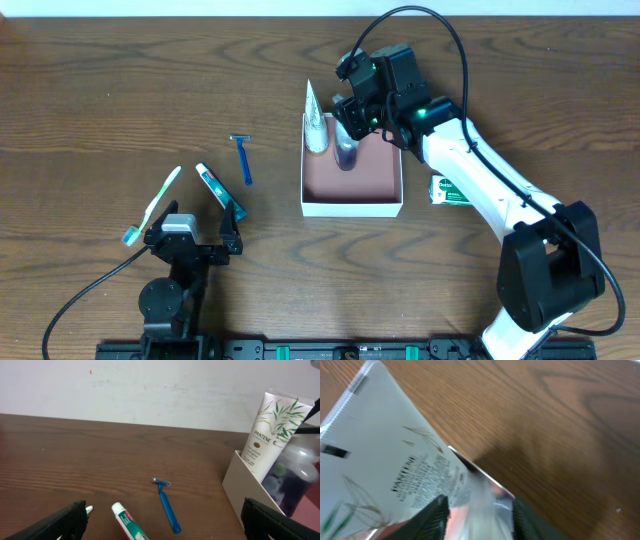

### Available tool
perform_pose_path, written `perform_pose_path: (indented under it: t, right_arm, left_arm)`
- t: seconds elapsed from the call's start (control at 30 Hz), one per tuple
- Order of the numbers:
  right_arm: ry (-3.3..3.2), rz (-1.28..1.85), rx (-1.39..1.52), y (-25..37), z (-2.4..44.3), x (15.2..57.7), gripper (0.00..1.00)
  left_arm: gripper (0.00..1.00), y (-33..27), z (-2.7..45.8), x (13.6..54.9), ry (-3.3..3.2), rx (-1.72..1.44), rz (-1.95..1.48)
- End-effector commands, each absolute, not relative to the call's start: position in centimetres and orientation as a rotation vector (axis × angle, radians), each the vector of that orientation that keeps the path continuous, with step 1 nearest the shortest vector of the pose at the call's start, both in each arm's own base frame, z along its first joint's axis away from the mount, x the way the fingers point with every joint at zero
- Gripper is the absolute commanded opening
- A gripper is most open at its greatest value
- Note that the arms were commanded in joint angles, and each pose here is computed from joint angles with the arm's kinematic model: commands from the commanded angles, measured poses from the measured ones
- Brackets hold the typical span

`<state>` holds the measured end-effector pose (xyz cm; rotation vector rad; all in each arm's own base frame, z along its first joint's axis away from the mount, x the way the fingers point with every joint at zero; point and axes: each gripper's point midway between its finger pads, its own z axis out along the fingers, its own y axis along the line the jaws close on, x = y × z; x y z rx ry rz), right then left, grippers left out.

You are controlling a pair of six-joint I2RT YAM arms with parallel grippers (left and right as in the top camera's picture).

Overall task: Pack container
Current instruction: 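Carry the soap bottle into the box beside the tube, release, then reach right gripper to the green Dettol soap box and grasp it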

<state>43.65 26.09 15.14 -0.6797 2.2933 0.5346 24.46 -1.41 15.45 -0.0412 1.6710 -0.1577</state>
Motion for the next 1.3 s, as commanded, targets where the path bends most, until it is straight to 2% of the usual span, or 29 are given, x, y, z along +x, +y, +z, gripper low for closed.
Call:
perform_pose_path:
  t: [0.0,0.33,0.63,0.77,0.97,1.07,1.17,1.27]
  right_arm:
    - [2.254,0.556,-0.691,27.0,16.6,43.7,0.48]
    - [2.206,0.564,-0.677,27.3,18.0,44.2,0.49]
    - [2.101,0.566,-0.649,26.6,23.5,44.0,0.50]
    - [2.094,0.540,-0.549,24.0,26.4,43.6,0.51]
    - [2.194,0.470,-0.291,16.3,29.2,41.4,0.54]
    - [2.277,0.424,-0.199,12.4,29.1,39.3,0.61]
    - [2.420,0.350,-0.103,9.0,27.1,36.9,0.81]
    - [2.601,0.255,0.038,6.2,24.1,34.2,0.94]
  left_arm:
    - [0.98,-1.6,13.9,24.4,1.718,-0.038,-0.170]
    - [0.98,-1.6,13.9,24.4,1.718,-0.038,-0.170]
    - [0.98,-1.6,13.9,24.4,1.718,-0.038,-0.170]
    - [0.98,-1.6,13.9,24.4,1.718,-0.038,-0.170]
    - [0.98,-1.6,13.9,24.4,1.718,-0.038,-0.170]
    - [0.98,-1.6,13.9,24.4,1.718,-0.038,-0.170]
    - [0.98,-1.6,13.9,24.4,1.717,-0.038,-0.170]
    - [0.98,-1.6,13.9,24.4,1.718,-0.038,-0.170]
